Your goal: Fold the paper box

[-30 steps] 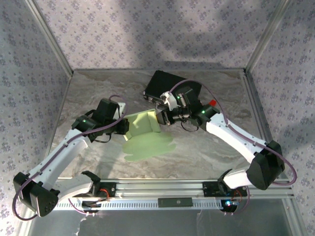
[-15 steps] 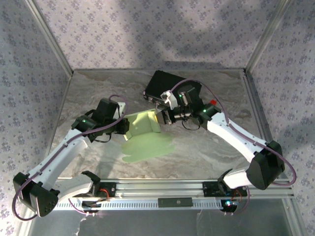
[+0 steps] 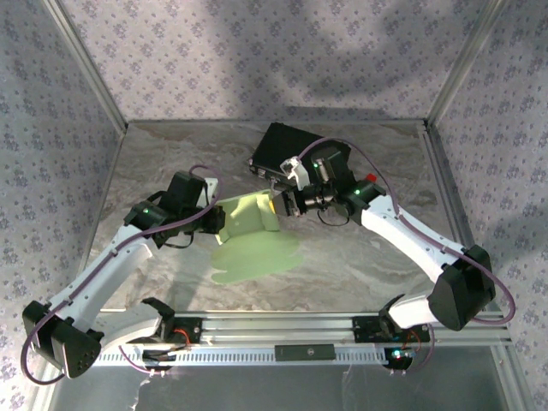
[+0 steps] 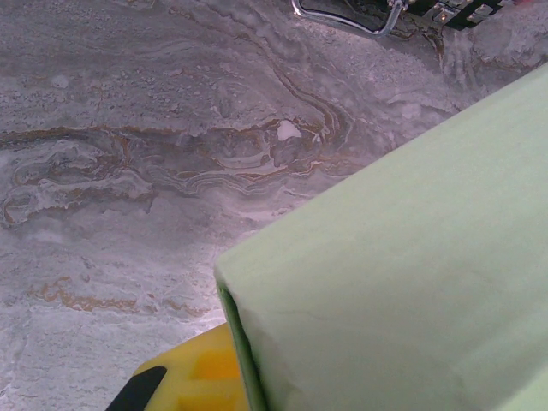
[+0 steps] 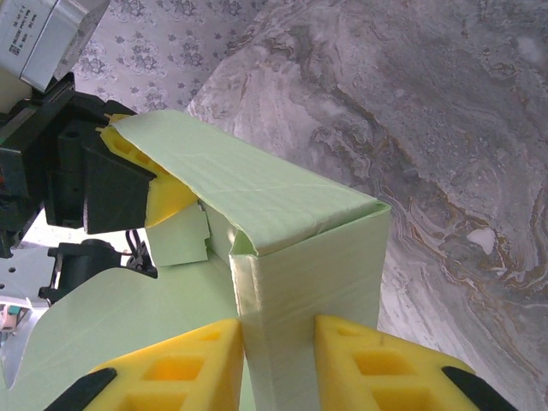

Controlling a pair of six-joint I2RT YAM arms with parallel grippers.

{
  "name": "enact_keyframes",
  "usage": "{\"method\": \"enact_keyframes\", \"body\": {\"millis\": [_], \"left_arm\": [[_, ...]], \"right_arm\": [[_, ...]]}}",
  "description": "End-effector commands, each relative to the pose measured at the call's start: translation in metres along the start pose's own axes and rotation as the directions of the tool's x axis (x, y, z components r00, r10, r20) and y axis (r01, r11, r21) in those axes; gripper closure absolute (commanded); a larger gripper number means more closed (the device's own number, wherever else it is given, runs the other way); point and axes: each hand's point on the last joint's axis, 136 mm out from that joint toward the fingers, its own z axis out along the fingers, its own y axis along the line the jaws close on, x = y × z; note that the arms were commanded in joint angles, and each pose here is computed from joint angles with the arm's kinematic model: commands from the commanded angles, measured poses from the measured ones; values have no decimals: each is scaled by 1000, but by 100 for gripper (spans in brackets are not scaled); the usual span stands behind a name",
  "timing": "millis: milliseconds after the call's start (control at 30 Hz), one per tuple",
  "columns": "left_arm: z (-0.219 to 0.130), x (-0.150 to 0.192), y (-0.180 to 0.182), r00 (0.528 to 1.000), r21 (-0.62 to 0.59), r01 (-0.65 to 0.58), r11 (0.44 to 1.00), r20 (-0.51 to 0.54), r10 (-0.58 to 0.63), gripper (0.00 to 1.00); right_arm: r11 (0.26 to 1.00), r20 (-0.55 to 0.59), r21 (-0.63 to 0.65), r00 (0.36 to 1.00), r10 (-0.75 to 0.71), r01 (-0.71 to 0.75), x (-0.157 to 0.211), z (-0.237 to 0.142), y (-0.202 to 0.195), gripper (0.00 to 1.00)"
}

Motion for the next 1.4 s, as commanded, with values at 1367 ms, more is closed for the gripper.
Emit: {"method": "enact_keyframes", "body": {"millis": [1367], "left_arm": [[-20,-21,-39,994,155,-83,984,88,70,100]], "right_arm": [[999,-16,43,1000,-3,3,-13,14,2,68]]}}
